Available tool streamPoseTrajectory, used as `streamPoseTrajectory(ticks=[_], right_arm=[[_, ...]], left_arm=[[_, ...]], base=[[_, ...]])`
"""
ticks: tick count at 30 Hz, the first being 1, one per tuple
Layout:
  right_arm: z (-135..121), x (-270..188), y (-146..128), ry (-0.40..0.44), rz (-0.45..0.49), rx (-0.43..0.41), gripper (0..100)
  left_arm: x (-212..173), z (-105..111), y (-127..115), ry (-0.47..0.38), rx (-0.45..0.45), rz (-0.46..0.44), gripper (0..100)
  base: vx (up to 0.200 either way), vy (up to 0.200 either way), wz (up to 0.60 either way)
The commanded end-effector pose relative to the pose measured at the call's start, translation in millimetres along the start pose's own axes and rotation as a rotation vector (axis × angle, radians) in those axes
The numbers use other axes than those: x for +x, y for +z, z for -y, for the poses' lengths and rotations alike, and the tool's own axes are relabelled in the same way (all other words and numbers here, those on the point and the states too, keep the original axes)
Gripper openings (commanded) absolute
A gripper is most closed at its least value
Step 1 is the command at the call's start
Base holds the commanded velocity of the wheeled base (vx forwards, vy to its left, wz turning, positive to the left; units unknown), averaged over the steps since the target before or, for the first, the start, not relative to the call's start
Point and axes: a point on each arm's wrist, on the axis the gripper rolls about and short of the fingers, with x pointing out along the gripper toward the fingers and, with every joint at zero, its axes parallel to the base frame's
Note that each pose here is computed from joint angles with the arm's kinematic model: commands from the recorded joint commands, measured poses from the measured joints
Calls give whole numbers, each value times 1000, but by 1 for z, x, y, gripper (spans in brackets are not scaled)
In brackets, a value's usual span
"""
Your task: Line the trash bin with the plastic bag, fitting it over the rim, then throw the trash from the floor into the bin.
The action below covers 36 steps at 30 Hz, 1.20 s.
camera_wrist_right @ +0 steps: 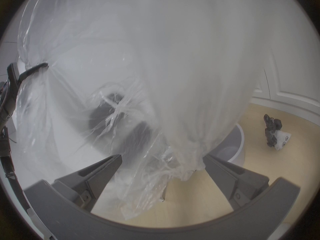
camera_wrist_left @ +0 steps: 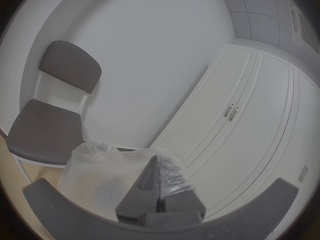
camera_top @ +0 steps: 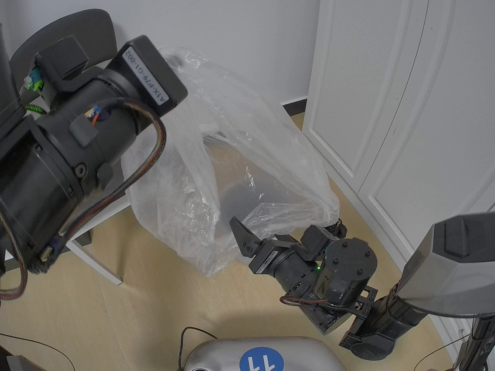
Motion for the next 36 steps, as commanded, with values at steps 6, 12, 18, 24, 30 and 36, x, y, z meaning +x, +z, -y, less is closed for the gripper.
streamPoseTrajectory(ticks=[6, 12, 18, 24, 30, 36], right_arm=[[16, 4, -5, -19, -20, -16, 100], [34, 1, -11, -52, -70, -120, 100], [53, -8, -11, -64, -143, -227, 100], [65, -11, -3, -90, -150, -279, 100], [67, -13, 10, -78, -137, -292, 100], [58, -13, 10, -49, -131, -273, 100]], left_arm=[[-5, 1, 11, -7, -18, 29, 0], [-3, 0, 10, 0, -14, 29, 0], [0, -4, 10, 20, -4, 37, 0], [0, -4, 11, 21, -2, 37, 0], [1, -4, 8, 23, 2, 31, 0], [2, -4, 7, 22, 4, 26, 0]], base=[[0, 0, 0], [0, 0, 0], [0, 0, 0], [0, 0, 0], [0, 0, 0], [0, 0, 0]])
